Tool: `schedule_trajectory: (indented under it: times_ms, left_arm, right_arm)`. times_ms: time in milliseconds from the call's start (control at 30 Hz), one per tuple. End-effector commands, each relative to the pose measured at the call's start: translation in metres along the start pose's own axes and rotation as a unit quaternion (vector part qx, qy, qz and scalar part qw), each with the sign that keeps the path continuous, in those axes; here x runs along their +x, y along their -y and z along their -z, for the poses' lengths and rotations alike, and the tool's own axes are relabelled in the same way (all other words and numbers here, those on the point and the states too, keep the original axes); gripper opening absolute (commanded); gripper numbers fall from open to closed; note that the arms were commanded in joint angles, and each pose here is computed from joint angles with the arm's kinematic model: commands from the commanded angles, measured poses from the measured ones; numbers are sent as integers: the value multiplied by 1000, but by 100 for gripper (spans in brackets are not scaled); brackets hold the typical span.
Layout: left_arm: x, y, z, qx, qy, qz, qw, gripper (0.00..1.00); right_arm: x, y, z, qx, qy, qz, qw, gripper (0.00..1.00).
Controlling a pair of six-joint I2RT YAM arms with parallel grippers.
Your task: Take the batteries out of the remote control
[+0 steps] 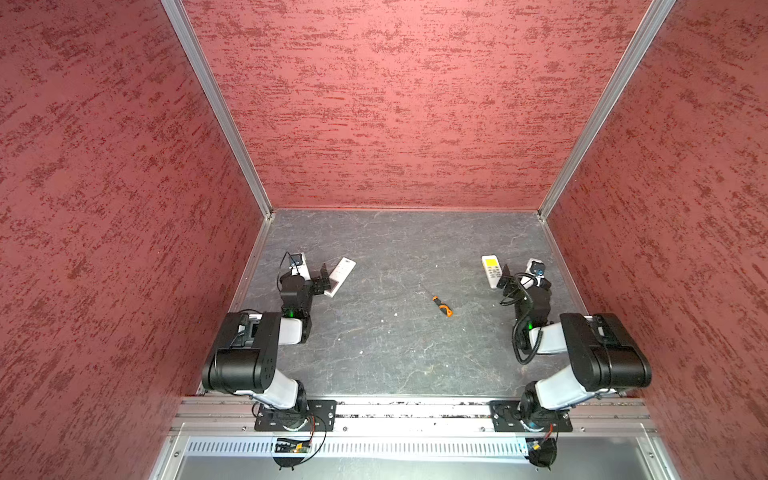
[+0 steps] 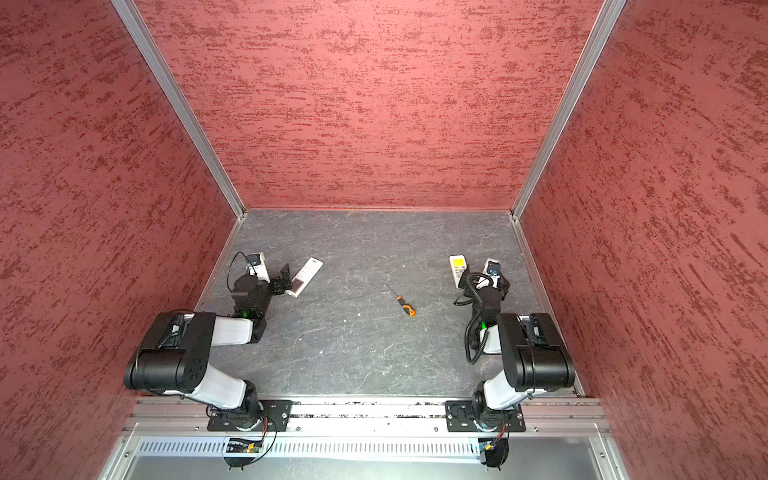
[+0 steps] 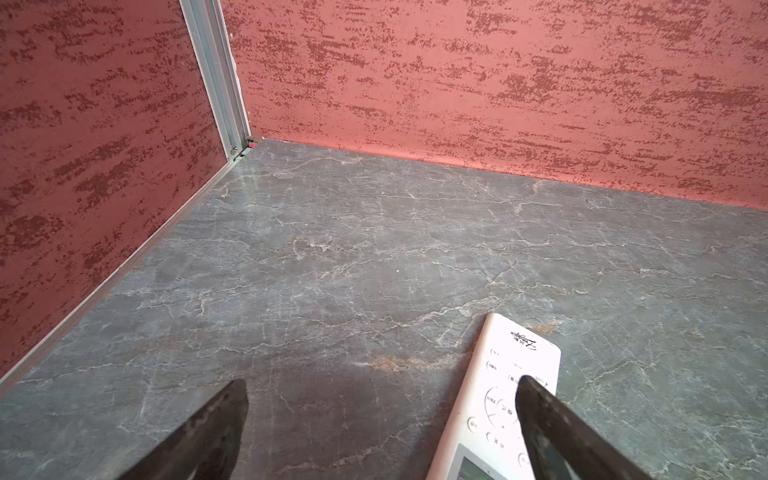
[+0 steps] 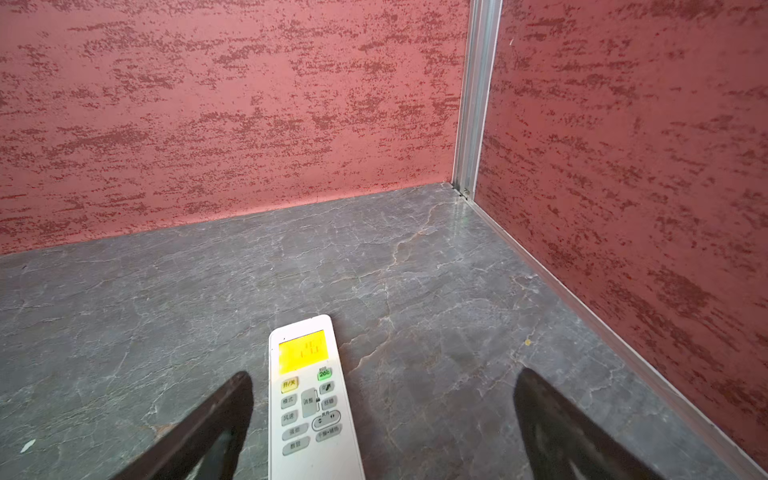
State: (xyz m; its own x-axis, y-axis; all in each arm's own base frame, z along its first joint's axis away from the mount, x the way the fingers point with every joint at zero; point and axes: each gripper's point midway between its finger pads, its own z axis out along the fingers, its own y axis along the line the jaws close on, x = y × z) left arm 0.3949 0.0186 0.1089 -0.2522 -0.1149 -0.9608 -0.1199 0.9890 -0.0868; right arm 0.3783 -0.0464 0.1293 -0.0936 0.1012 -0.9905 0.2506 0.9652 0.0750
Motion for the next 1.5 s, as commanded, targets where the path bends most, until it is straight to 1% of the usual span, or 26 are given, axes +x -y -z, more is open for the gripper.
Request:
schedule_trajectory:
  times_ms: [0,1267,1367,1400,1467]
  left_arm:
    - [-6,2,-3,5,6,-7,1000,100]
    - [-7,2,-3,6,8,-7,1000,100]
    - [-19,3,4,3,16,-9,1000,99]
    - [-25,2,6,-8,14,-8,1000,100]
    - [-43,-8,13,-48,-2,2,999,99]
  right_arm:
    - [-8,-5,-2,-10,14,2,1000,99]
    - [-7,-5,-2,-11,11,2,1000,99]
    - [-14,-3,-1,-3,15,-2,1000,99]
    - [-17,-2,-2,1,11,-2,1000,99]
    - [-38,-3,-5,8,-1,1,1000,99]
